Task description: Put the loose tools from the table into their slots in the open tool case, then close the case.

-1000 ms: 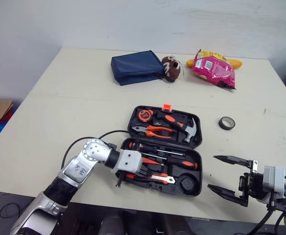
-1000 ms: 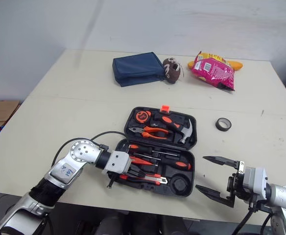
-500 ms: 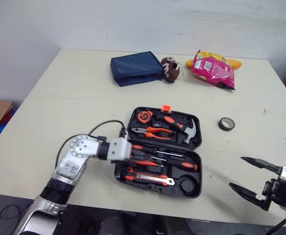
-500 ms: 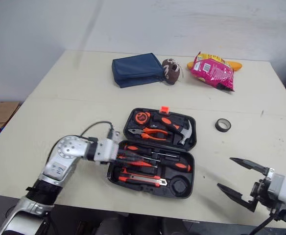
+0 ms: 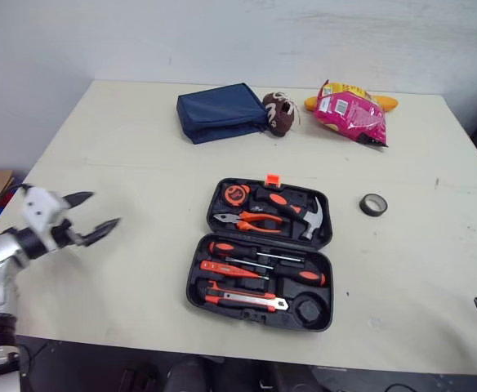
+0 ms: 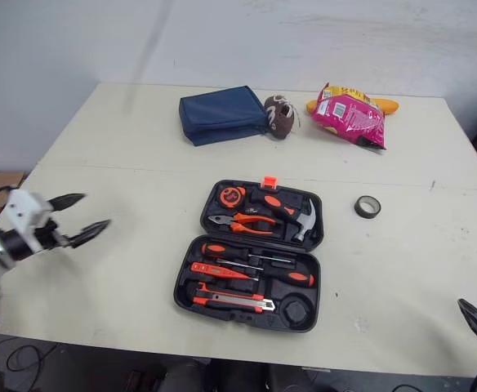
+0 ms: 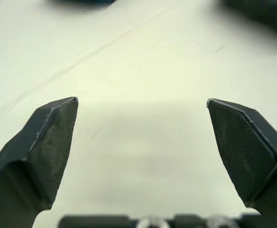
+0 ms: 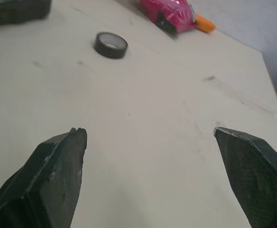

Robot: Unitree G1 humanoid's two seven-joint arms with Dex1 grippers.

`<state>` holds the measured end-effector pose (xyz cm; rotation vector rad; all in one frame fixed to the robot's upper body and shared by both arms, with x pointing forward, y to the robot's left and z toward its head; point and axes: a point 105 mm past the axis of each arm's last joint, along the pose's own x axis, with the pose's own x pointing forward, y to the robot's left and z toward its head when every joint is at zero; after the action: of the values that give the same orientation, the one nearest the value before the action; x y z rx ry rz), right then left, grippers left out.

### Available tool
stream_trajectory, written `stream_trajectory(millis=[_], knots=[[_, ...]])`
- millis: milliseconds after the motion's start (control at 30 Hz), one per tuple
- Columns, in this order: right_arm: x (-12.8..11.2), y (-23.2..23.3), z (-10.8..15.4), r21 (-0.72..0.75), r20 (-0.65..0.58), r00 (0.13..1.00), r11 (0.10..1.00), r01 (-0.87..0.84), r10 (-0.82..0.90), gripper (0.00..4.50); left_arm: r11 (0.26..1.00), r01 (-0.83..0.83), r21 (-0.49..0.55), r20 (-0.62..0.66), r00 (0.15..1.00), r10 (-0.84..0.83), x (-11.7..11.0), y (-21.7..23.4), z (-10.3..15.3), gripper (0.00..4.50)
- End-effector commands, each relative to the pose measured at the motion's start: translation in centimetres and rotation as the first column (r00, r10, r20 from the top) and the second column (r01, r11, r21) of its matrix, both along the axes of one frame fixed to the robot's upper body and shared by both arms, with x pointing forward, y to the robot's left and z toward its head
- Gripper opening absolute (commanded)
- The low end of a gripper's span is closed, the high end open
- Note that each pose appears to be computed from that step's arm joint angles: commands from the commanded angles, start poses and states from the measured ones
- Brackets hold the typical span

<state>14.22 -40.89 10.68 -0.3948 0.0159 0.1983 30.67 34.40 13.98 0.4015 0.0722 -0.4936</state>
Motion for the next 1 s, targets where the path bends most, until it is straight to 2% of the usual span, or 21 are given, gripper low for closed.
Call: stream_trajectory(millis=[33, 133, 267, 433, 567, 633, 733, 833, 900, 1000], knots=[[-0.7, -1.0, 0.8, -0.024, 0.058, 0.995, 0.996, 0.081, -0.079, 4.50, 0.999, -0.049, 0.013, 0.043, 0.998, 0.048, -0.8, 2.0, 1.2, 4.47], [0.2, -0.6, 1.2, -0.015, 0.089, 0.992, 0.996, 0.089, -0.087, 4.50, 0.999, -0.038, -0.010, 0.059, 0.998, 0.039, -0.8, 1.8, 1.7, 4.47], [2.4, 0.6, 2.3, 0.027, 0.111, 0.993, 0.999, 0.032, -0.034, 4.50, 0.997, 0.062, -0.044, 0.083, 0.995, -0.058, -0.8, -0.4, 2.6, 4.47], [9.1, 5.1, 6.4, 0.029, 0.065, 0.985, 0.987, -0.161, 0.159, 4.50, 0.942, 0.323, -0.094, 0.062, 0.946, -0.318, -0.7, -7.8, 4.8, 4.47], [13.1, 8.1, 8.2, -0.015, -0.098, 0.982, 0.987, -0.161, 0.158, 4.50, 0.877, 0.469, -0.109, 0.065, 0.883, -0.464, -1.2, -12.3, 6.5, 4.47], [13.7, 10.4, 8.9, 0.019, -0.120, 0.961, 0.968, -0.249, 0.249, 4.50, 0.862, 0.495, -0.109, 0.071, 0.869, -0.490, -1.2, -13.3, 6.9, 4.47], [15.3, 12.8, 9.0, -0.054, -0.290, 0.909, 0.944, -0.327, 0.298, 4.50, 0.814, 0.573, -0.094, 0.098, 0.819, -0.565, -1.5, -16.3, 7.7, 4.47], [16.2, 14.6, 9.0, -0.033, -0.396, 0.830, 0.897, -0.441, 0.394, 4.50, 0.752, 0.652, -0.096, 0.121, 0.758, -0.641, -2.2, -18.9, 8.2, 4.47], [17.0, 14.6, 8.2, -0.049, -0.474, 0.791, 0.885, -0.463, 0.387, 4.50, 0.700, 0.702, -0.128, 0.128, 0.712, -0.691, -3.0, -20.3, 8.5, 4.47], [17.8, 14.6, 7.8, -0.060, -0.528, 0.763, 0.880, -0.472, 0.373, 4.50, 0.658, 0.734, -0.166, 0.135, 0.678, -0.722, -3.6, -21.3, 8.9, 4.47]])
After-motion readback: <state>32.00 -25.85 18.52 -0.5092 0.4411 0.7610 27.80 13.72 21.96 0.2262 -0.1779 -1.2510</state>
